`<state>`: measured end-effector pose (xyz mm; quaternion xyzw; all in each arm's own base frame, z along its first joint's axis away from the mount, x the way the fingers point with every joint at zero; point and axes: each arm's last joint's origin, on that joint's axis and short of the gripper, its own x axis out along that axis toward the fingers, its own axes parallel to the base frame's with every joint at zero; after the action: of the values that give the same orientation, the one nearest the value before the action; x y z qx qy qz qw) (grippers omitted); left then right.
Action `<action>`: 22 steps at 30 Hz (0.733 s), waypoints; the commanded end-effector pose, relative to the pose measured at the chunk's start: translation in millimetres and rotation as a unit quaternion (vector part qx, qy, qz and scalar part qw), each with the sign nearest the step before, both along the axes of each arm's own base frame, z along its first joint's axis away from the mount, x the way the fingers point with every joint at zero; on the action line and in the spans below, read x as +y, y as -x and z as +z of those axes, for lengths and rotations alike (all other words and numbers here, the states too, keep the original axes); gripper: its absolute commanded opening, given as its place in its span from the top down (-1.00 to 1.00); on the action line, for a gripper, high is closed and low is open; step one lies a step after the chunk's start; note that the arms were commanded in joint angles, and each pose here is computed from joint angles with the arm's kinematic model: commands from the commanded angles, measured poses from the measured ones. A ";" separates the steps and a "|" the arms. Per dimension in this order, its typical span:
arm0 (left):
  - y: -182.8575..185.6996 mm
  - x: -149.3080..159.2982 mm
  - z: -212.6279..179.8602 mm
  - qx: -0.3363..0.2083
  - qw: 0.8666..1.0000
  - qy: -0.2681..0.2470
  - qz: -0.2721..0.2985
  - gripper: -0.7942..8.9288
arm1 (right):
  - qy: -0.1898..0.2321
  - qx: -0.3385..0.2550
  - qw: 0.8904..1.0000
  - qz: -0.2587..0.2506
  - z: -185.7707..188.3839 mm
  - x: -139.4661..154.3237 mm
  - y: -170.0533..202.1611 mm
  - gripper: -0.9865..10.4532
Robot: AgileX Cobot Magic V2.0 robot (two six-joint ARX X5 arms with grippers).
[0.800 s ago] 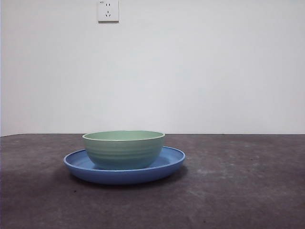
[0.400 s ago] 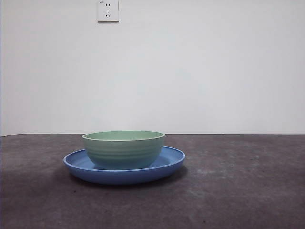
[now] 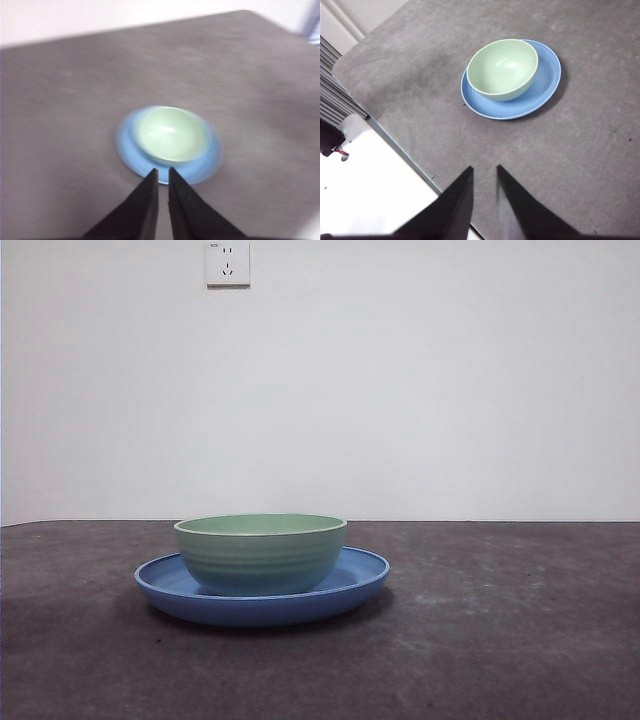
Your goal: Place the green bowl on the blue plate
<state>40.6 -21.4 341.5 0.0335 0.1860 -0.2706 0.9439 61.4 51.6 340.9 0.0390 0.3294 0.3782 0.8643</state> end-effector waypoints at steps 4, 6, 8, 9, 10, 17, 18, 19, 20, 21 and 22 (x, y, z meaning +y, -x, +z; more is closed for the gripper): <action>-29.5 2.8 -54.9 -0.089 0.992 -0.064 0.062 0.77 | -0.004 -0.006 1.000 0.004 3.0 0.8 -0.2 0.71; -37.9 4.2 -80.5 -0.098 0.990 -0.057 0.083 0.77 | -0.004 -0.006 1.000 0.004 3.0 0.8 -0.2 0.71; -44.8 5.5 -105.5 -0.102 0.989 -0.039 0.103 0.77 | -0.004 -0.006 1.000 0.004 3.0 0.8 -0.2 0.71; -47.1 6.3 -115.0 -0.106 0.988 -0.031 0.112 0.77 | -0.004 -0.006 1.000 0.004 3.0 0.8 -0.2 0.71; -49.1 7.2 -124.7 -0.109 0.986 -0.022 0.122 0.77 | -0.004 -0.006 1.000 0.004 3.0 0.8 -0.2 0.71; -51.4 16.1 -165.3 -0.085 0.969 0.020 0.232 0.77 | -0.004 -0.006 1.000 0.004 3.0 0.8 -0.2 0.71; -51.1 17.2 -167.5 -0.083 0.965 0.021 0.247 0.77 | -0.004 -0.006 1.000 0.004 3.0 0.8 -0.2 0.71; -50.9 17.9 -169.3 -0.083 0.963 0.023 0.257 0.77 | -0.004 -0.006 1.000 0.004 3.0 0.8 -0.2 0.71; -50.6 18.5 -170.6 -0.086 0.961 0.023 0.264 0.77 | -0.004 -0.006 1.000 0.004 3.0 0.8 -0.2 0.71; -50.4 18.7 -171.4 -0.087 0.960 0.023 0.265 0.77 | -0.004 -0.006 1.000 0.004 3.0 0.8 -0.2 0.71; -50.2 19.0 -172.4 -0.088 0.960 0.023 0.266 0.77 | -0.004 -0.006 1.000 0.004 3.0 0.8 -0.2 0.71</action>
<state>90.5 -2.6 169.3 -0.0055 0.1039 -0.0131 0.9945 61.5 51.6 340.9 0.0392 0.3293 0.3781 0.8643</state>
